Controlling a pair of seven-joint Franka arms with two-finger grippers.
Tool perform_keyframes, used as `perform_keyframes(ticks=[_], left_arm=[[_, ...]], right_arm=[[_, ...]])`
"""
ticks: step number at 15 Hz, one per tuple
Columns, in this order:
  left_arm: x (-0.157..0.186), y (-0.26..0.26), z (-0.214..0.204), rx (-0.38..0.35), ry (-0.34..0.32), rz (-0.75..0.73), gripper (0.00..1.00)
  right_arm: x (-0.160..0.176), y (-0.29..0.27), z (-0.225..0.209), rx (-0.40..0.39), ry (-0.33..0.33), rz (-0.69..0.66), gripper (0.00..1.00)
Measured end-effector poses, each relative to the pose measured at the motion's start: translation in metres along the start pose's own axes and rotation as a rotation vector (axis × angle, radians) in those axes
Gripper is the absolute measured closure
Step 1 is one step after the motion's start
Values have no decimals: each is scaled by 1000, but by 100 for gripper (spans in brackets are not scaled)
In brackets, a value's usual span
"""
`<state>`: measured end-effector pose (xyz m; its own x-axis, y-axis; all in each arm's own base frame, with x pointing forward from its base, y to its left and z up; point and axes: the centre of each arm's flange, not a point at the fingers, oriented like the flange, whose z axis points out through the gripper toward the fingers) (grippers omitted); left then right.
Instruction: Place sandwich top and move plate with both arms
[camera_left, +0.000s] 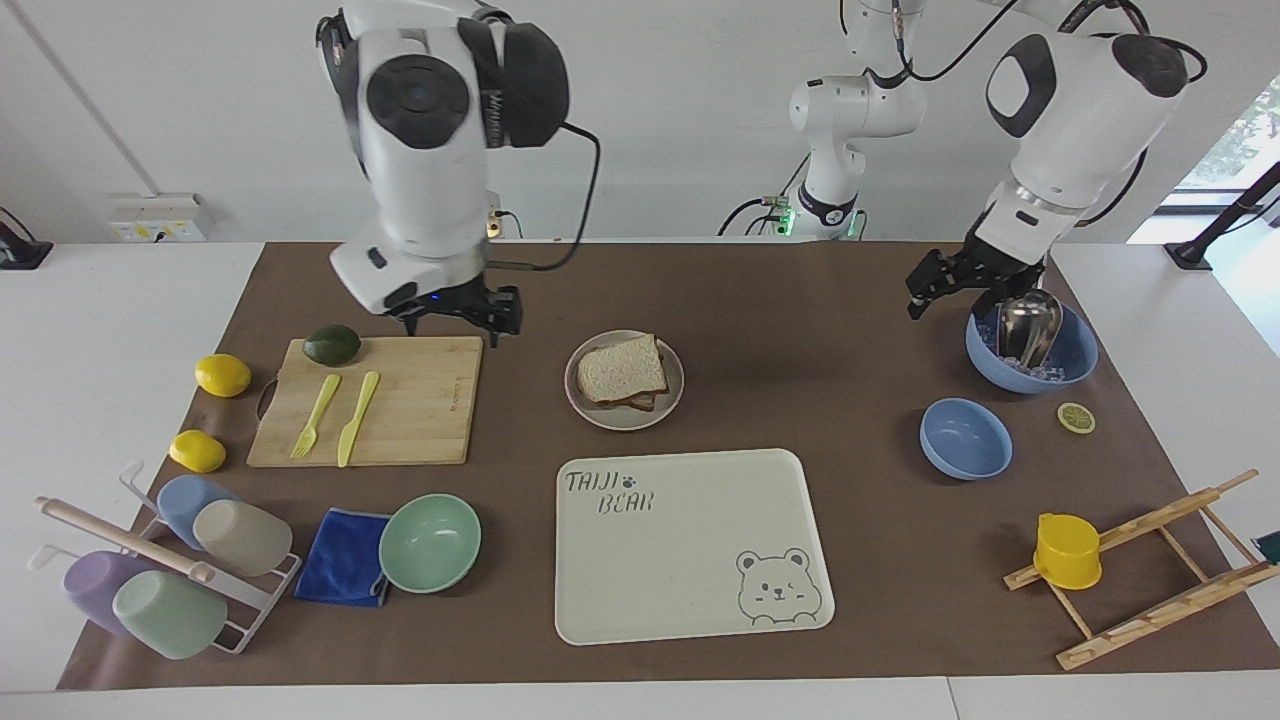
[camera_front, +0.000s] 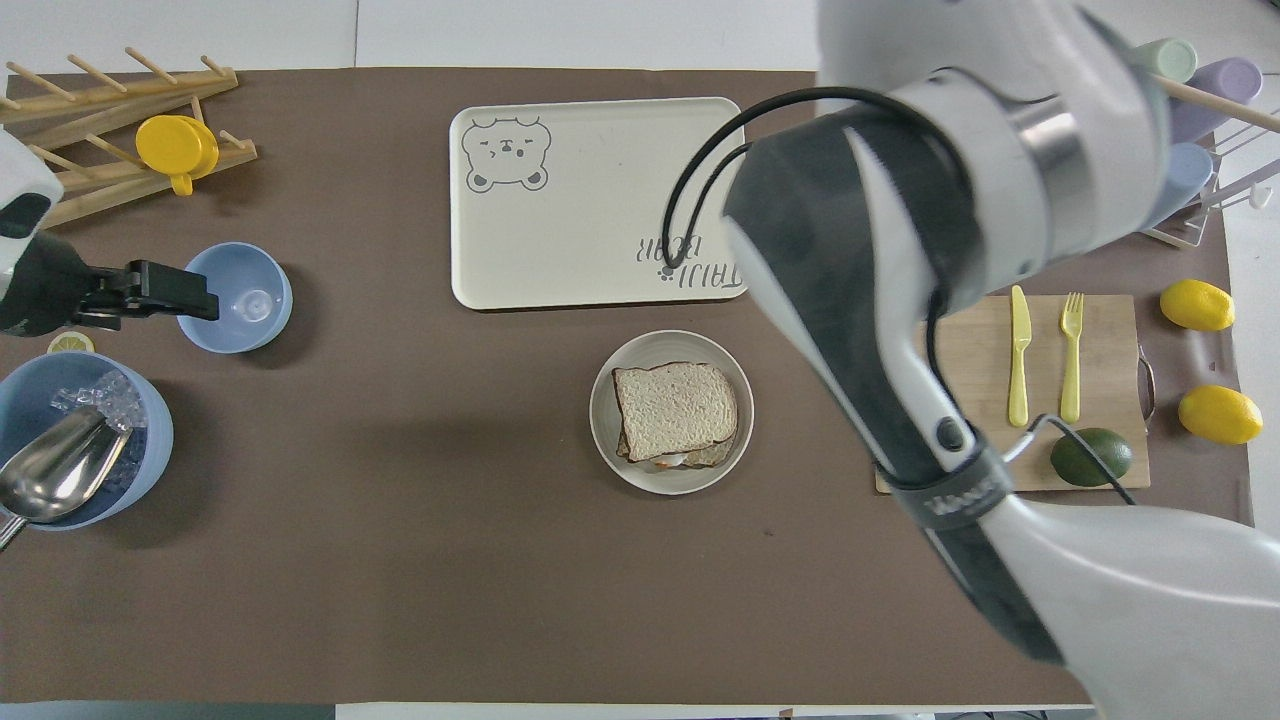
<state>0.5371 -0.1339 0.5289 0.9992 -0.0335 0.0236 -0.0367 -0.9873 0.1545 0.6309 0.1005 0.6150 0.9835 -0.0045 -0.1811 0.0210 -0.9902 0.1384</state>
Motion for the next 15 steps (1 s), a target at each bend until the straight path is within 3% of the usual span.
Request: perform_keyframes(ticks=[4,8,12,15], left_arm=[[-21,68,75,-20,20,1,0],[-36,126,153,-25,35,1,0],[-53,153,219,-38,32,-17,0],[-57,159,242,-70,-2,-77,2]], right_arm=[[-20,63,4,24,-61,-62,0],[-48,117,13,65,-100,-37,0],[-56,123,49,83,-83,-33,0],[-64,118,62,86,-87,-43,0]])
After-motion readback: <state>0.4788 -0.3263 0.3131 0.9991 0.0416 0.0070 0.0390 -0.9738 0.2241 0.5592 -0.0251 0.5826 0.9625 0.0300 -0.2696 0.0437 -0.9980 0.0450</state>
